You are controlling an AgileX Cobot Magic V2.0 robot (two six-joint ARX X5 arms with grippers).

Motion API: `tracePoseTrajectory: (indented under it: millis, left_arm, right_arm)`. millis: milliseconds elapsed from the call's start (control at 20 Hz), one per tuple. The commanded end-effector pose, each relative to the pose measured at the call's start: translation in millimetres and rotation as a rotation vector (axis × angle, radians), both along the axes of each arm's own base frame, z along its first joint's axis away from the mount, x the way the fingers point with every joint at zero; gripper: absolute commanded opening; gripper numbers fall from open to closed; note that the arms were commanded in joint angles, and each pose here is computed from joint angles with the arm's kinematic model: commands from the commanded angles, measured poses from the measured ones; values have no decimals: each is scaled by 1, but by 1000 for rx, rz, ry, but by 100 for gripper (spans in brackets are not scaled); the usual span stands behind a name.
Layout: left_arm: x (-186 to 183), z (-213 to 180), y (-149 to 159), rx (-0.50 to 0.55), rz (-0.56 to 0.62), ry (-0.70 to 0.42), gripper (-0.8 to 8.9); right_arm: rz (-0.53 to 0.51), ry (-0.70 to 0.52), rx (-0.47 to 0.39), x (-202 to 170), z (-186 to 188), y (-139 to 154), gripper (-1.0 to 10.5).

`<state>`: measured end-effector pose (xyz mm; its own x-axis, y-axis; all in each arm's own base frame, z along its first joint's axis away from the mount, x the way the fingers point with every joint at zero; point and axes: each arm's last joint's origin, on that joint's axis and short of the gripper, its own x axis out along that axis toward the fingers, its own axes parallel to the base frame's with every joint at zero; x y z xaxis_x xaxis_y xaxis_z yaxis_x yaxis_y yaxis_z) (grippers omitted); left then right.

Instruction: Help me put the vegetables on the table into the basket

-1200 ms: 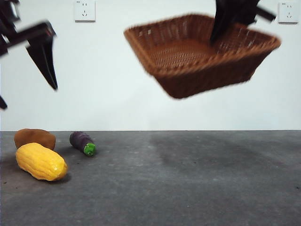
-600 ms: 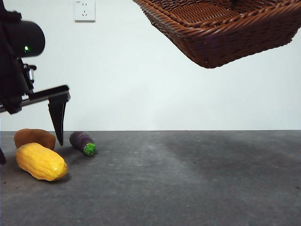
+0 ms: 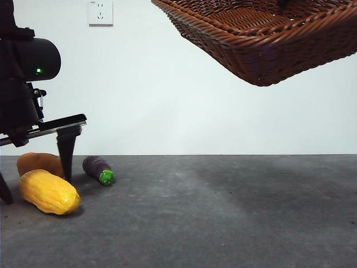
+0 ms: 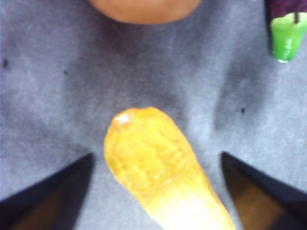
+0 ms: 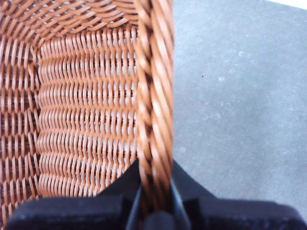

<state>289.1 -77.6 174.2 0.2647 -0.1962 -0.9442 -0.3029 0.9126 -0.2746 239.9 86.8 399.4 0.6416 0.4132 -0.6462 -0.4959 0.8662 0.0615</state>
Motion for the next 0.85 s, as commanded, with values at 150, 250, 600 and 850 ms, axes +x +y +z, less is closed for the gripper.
tracePoseTrajectory:
  millis: [150, 250, 600, 850]
  left_arm:
    - [1, -4, -4, -18, -8, 1, 17]
    - [3, -3, -7, -31, -18, -26, -10]
    - [-7, 35, -6, -12, -279, -233, -8]
    - [-50, 110, 1, -93, -424, -543, -8]
  right_arm:
    - [38, -8, 33, -2, 2, 1, -15]
    - [38, -8, 33, -2, 2, 1, -15]
    - [19, 44, 19, 4, -6, 2, -15]
    - [-42, 172, 29, 32, -38, 12, -15]
